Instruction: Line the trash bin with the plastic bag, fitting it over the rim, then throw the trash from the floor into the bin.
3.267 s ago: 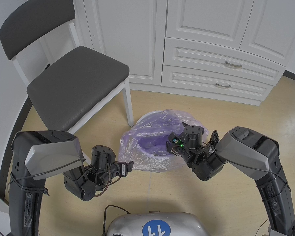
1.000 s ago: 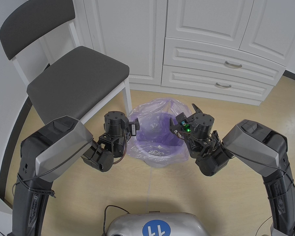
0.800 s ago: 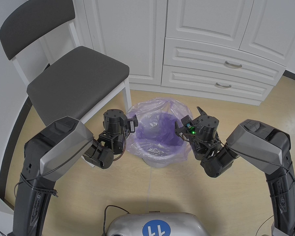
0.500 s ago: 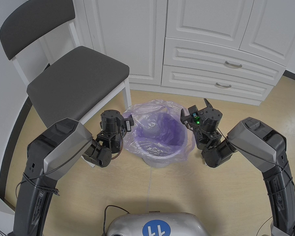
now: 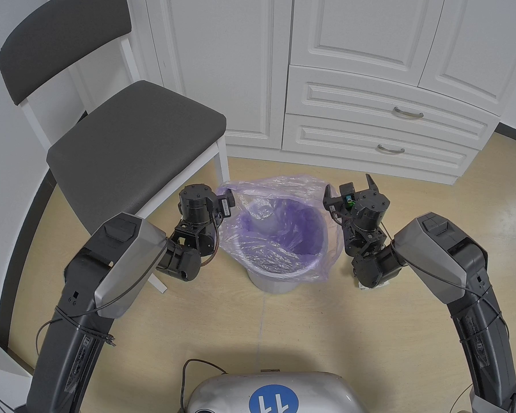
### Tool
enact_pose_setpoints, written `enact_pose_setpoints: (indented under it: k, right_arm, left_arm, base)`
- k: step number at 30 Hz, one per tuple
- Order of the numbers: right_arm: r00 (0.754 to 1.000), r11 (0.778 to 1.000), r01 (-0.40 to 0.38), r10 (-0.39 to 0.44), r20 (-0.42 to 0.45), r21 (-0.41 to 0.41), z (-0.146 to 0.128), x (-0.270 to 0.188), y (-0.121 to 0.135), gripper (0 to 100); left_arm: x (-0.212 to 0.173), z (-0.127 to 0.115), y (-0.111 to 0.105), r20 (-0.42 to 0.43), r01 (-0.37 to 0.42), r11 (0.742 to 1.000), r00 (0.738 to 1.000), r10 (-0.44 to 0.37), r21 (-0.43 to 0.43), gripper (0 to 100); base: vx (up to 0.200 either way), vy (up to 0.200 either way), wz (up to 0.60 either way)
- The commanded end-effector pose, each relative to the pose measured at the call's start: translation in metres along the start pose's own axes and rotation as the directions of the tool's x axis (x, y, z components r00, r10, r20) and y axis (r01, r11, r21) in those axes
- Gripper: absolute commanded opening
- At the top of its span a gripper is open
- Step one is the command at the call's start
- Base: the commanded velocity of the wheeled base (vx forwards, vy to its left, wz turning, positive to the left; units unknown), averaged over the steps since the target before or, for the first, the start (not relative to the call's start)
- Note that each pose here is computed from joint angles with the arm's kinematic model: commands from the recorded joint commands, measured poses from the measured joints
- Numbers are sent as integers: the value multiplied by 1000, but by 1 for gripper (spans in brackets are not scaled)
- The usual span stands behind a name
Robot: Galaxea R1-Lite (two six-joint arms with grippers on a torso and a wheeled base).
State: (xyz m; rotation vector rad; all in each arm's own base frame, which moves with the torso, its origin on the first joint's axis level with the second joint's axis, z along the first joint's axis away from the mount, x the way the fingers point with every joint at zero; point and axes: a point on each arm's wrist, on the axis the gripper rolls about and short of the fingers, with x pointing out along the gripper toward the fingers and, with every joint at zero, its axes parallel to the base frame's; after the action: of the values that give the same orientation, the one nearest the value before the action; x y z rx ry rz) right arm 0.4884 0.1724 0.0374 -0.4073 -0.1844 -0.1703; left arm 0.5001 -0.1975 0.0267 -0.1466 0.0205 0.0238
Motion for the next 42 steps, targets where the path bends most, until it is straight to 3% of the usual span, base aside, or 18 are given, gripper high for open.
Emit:
enact_pose_setpoints:
  k: [1, 4, 13, 16, 23, 37, 42]
  right_arm:
    - [999, 999, 9, -10, 43, 33, 20, 5, -4, 100]
    - [999, 999, 9, -10, 37, 31, 10, 9, 2, 100]
    - [1000, 996, 19, -19, -5, 90, -42, 31, 22, 100]
    - [996, 995, -17, 26, -91, 97, -66, 28, 29, 100]
    - [986, 981, -113, 131, -106, 158, -67, 27, 35, 100]
    - [994, 974, -67, 83, -69, 214, -48, 31, 27, 100]
    - [986, 974, -108, 131, -106, 201, -35, 10, 27, 100]
  left_arm:
    - [12, -14, -6, 13, 6, 1000, 1000, -6, -6, 100]
    - [18, -17, -9, 34, 11, 1000, 999, -10, -15, 100]
    - [20, -36, -6, -20, 18, 1000, 1000, -18, 6, 100]
    - [22, -38, -2, -25, 26, 1000, 999, -26, 6, 100]
    - [28, -37, 12, -28, 33, 999, 999, -33, -7, 100]
    - [22, -38, 8, -11, 20, 999, 1000, -21, -41, 100]
    - [1, -22, 8, -4, 34, 998, 999, -34, -44, 100]
  base:
    - [0, 0, 0]
    - [0, 0, 0]
    - [0, 0, 0]
    - [0, 0, 0]
    - [0, 0, 0]
    - [0, 0, 0]
    - [0, 0, 0]
